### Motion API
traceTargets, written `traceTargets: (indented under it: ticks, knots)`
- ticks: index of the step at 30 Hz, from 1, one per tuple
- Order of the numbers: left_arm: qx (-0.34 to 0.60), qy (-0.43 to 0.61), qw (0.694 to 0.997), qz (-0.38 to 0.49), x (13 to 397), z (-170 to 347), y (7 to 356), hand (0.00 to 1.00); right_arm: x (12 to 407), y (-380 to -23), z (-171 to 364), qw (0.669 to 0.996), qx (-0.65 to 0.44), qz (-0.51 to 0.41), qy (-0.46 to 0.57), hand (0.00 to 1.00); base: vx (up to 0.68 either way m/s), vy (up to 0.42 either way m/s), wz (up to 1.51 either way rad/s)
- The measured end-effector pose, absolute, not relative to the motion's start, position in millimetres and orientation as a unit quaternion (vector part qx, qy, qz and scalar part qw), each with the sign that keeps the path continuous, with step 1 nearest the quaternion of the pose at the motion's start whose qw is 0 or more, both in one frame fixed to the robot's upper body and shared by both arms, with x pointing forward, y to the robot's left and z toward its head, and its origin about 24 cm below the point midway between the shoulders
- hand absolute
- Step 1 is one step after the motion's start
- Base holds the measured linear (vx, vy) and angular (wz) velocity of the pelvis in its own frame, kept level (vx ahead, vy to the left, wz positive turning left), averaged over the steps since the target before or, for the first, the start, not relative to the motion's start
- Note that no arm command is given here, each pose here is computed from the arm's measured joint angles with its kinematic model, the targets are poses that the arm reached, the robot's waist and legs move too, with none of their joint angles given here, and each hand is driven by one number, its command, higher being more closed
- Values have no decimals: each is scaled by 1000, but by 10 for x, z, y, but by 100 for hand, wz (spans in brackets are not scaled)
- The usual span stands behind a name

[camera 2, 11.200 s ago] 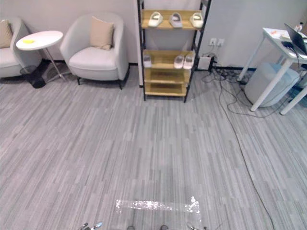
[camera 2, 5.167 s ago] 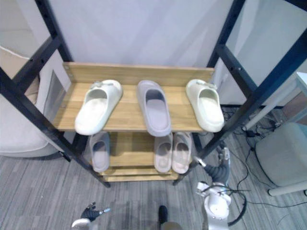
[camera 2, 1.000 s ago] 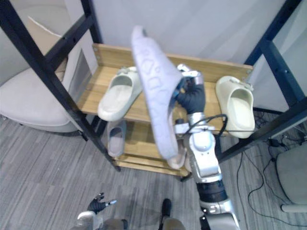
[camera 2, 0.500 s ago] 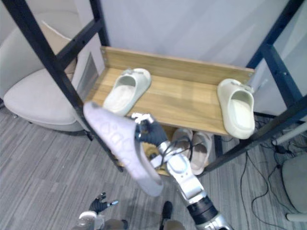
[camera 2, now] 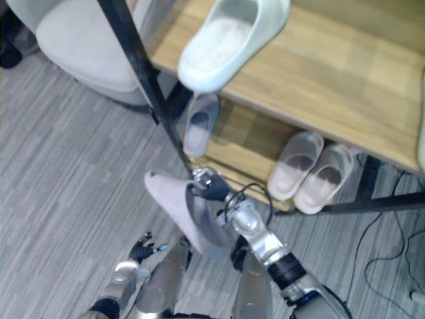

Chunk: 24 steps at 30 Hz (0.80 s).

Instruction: Organize the slippers on the shoe rack

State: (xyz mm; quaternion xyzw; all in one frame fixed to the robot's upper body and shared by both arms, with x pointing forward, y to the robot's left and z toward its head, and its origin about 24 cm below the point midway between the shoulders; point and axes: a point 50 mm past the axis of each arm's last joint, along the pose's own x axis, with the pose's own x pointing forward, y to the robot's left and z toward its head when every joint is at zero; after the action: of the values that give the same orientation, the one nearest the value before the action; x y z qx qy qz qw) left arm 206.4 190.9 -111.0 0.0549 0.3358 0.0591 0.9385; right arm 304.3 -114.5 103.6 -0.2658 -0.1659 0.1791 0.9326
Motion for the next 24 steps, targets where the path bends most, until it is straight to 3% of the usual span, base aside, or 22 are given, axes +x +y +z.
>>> traceTargets:
  ticks: [7, 14, 24]
  knots:
    - [27, 340, 934, 106, 2007, -1126, 1989, 0, 3265, -1631, 1871, 923, -256, 3, -288, 100, -83, 4, 4]
    - [-3, 318, 939, 129, 2080, -1051, 1955, 0, 3156, -1795, 2388, 891, -210, -111, -388, 100, -31, -25, 12]
    - [-15, 305, 941, 144, 2098, -1016, 1910, 0, 3237, -1982, 2939, 846, -203, -248, -427, 100, -5, -5, 8]
